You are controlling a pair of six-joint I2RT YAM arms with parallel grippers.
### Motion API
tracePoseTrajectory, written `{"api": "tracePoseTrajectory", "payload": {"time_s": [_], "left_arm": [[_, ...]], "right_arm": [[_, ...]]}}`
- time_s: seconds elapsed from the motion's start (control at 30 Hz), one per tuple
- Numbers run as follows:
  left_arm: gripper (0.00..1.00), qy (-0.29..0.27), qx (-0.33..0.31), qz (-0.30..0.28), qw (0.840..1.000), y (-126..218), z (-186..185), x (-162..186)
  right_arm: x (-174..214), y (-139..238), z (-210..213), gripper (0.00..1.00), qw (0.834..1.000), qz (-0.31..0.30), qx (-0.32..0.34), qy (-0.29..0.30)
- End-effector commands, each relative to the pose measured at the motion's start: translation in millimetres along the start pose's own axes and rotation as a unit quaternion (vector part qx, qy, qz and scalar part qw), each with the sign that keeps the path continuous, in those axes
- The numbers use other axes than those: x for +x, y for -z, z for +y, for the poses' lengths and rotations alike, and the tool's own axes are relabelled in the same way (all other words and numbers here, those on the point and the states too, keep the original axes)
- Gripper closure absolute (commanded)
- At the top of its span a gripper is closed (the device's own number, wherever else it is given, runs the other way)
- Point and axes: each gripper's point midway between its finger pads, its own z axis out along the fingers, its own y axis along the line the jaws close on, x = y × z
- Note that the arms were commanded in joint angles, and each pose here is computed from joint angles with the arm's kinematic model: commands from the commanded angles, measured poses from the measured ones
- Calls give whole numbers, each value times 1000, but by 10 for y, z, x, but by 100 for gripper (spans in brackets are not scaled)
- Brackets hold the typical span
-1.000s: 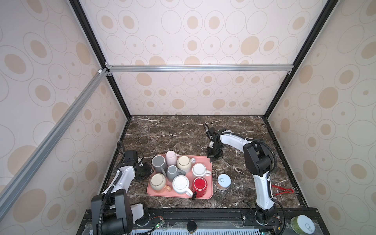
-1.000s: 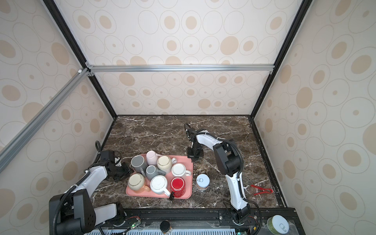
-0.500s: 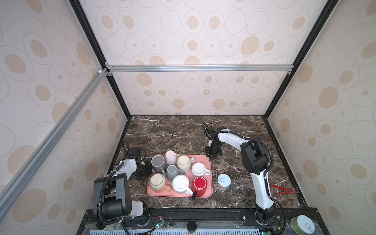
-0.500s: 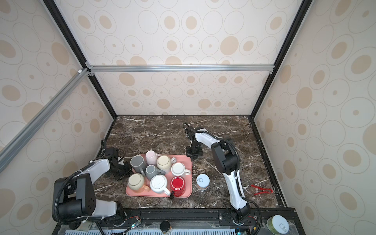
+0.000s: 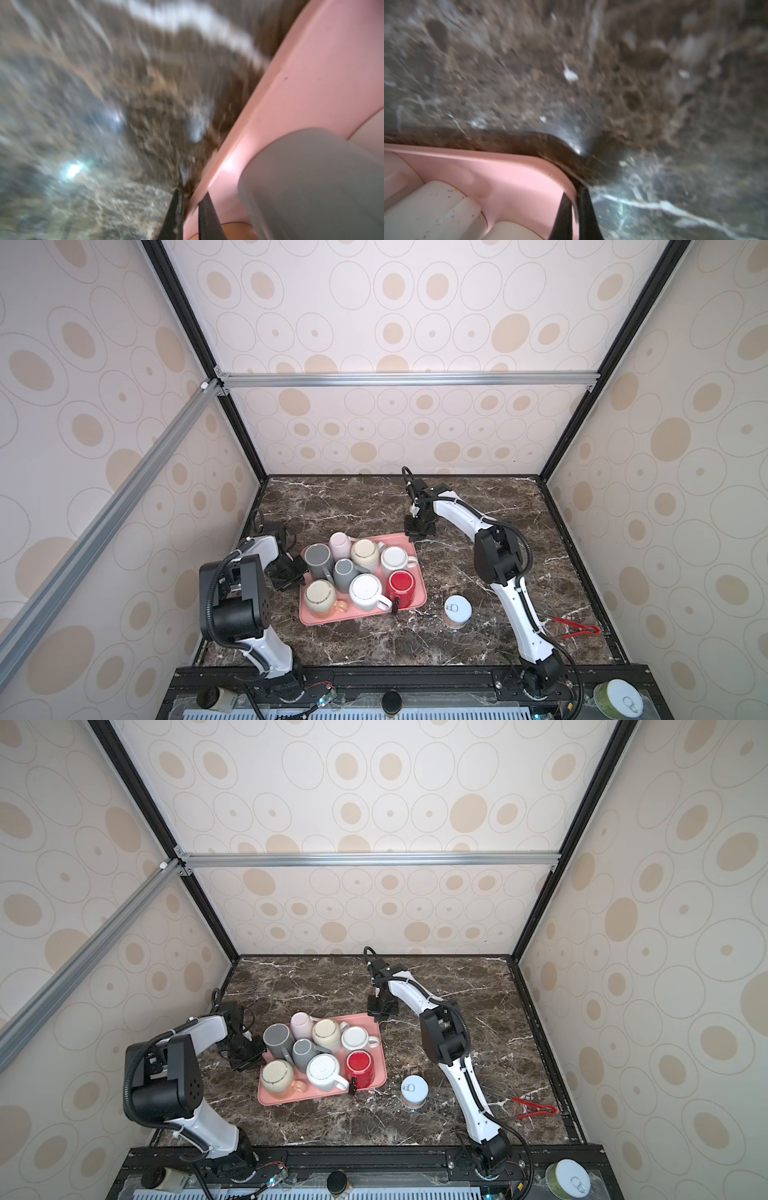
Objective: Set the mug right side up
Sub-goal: 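Push the pink tray with both grippers toward the far corner of the table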
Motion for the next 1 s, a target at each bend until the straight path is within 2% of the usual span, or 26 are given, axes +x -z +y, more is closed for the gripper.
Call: {"api": "tracePoseTrajectory", "payload": {"time_s": [0.0,0.17,0.43,0.57,0.83,0.97], "left_arm": [[98,41,-32,-143,988,-57,67,-952],[100,58,-27,-171,983,-46,18,-1442],[100,78,-17,-227,971,-13,33,-2161],[100,88,-12,-243,966,-45,64,-2399],[100,83,-4,-267,960,-10,114,-2778],[94,67,-6,-268,961,-10,113,-2900]], "right_arm": [[-121,-292,457,100,997,-6,-77,-18],[-208,-432,775,100,993,-24,-117,-14],[-411,-573,1207,100,980,-88,-176,8],[-528,-710,1366,100,972,-114,-207,1],[-601,-687,1687,100,959,-156,-237,24],[-576,-687,1721,100,959,-157,-236,27]]}}
